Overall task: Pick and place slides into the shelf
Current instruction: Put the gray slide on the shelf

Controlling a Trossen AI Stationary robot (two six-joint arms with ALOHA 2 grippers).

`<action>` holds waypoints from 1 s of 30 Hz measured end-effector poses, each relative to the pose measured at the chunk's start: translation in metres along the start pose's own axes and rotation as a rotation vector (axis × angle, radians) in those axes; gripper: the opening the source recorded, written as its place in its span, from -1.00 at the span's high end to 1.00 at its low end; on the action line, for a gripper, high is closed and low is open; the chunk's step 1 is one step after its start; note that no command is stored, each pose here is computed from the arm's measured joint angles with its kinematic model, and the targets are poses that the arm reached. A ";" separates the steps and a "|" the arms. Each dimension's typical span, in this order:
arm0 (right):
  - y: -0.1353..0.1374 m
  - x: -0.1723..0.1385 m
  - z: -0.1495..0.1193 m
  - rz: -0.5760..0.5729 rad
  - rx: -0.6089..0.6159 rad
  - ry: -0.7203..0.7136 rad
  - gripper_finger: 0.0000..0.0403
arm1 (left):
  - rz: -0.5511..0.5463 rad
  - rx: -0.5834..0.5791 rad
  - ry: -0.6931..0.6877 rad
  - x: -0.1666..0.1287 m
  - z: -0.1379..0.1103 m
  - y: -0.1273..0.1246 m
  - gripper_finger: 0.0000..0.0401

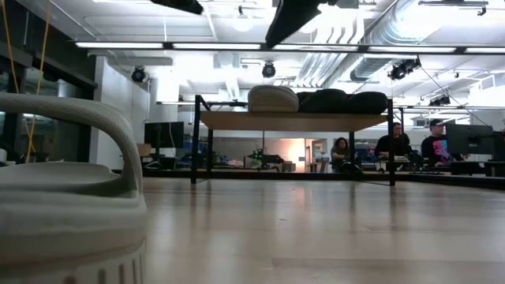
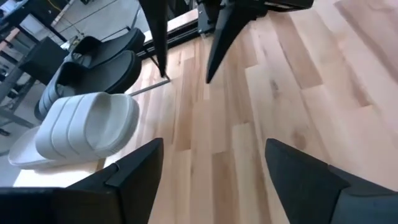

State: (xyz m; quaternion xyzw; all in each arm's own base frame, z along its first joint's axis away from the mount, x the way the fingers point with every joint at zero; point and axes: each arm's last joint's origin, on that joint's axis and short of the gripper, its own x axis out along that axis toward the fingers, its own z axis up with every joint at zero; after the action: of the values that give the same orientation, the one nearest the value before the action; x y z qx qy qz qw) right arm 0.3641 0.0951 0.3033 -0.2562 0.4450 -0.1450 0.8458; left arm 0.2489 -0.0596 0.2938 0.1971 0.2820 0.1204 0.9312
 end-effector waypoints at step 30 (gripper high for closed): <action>0.097 -0.024 0.020 0.148 -0.107 -0.235 0.02 | 0.075 0.059 0.040 -0.015 -0.005 -0.017 0.17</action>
State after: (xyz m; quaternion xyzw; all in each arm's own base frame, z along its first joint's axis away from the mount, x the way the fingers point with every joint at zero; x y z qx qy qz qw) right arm 0.3690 0.1926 0.2742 -0.2827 0.3677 -0.0274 0.8855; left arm 0.2355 -0.0780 0.2898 0.2326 0.2962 0.1508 0.9140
